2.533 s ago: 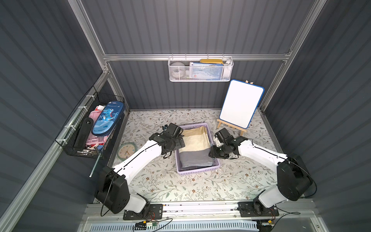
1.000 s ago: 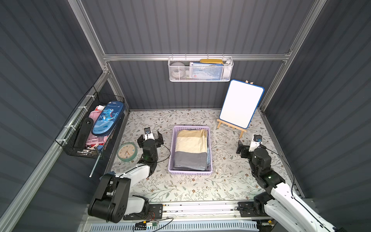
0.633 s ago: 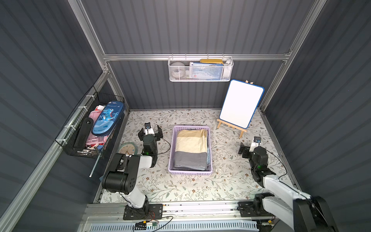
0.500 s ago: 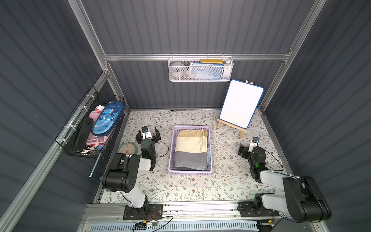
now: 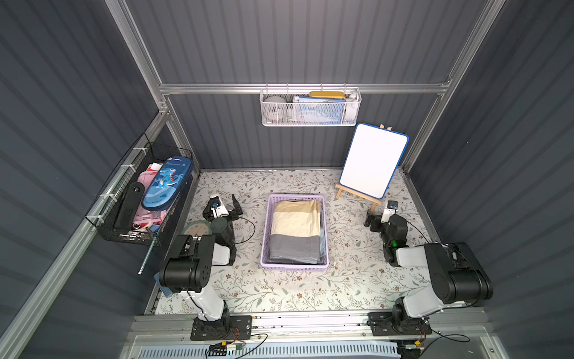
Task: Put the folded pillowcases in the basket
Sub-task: Reset both arms
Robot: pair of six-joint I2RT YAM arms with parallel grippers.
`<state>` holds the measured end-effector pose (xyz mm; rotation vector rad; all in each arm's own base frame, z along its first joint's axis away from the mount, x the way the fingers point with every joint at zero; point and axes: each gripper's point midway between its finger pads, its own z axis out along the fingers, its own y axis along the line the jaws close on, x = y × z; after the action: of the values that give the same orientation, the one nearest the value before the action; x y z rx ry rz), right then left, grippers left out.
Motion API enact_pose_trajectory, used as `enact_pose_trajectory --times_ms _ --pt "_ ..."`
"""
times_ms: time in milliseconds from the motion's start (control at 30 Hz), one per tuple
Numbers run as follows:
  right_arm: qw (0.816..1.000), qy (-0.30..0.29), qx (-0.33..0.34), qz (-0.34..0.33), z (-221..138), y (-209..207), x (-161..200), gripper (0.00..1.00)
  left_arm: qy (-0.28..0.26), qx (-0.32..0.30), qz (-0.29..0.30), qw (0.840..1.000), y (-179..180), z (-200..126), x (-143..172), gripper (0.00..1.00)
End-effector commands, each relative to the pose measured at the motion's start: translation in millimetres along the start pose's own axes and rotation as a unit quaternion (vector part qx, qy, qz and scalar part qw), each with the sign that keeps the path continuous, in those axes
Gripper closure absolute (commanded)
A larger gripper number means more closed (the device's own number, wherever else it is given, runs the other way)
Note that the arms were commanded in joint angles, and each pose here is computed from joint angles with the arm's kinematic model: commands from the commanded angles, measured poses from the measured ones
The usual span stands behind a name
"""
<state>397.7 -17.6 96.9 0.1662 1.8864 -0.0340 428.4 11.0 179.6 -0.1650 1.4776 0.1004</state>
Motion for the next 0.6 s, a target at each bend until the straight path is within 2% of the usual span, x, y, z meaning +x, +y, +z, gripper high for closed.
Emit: enact_pose_trajectory --times_ms 0,567 --pt "1.000 0.022 0.007 0.007 0.9 -2.6 3.2 0.01 -0.017 0.002 -0.012 1.000 0.6 3.1 -11.3 0.01" --pt "1.000 0.014 0.007 0.005 1.4 -3.0 2.1 0.01 -0.018 0.002 -0.012 1.000 0.8 3.2 -11.3 0.00"
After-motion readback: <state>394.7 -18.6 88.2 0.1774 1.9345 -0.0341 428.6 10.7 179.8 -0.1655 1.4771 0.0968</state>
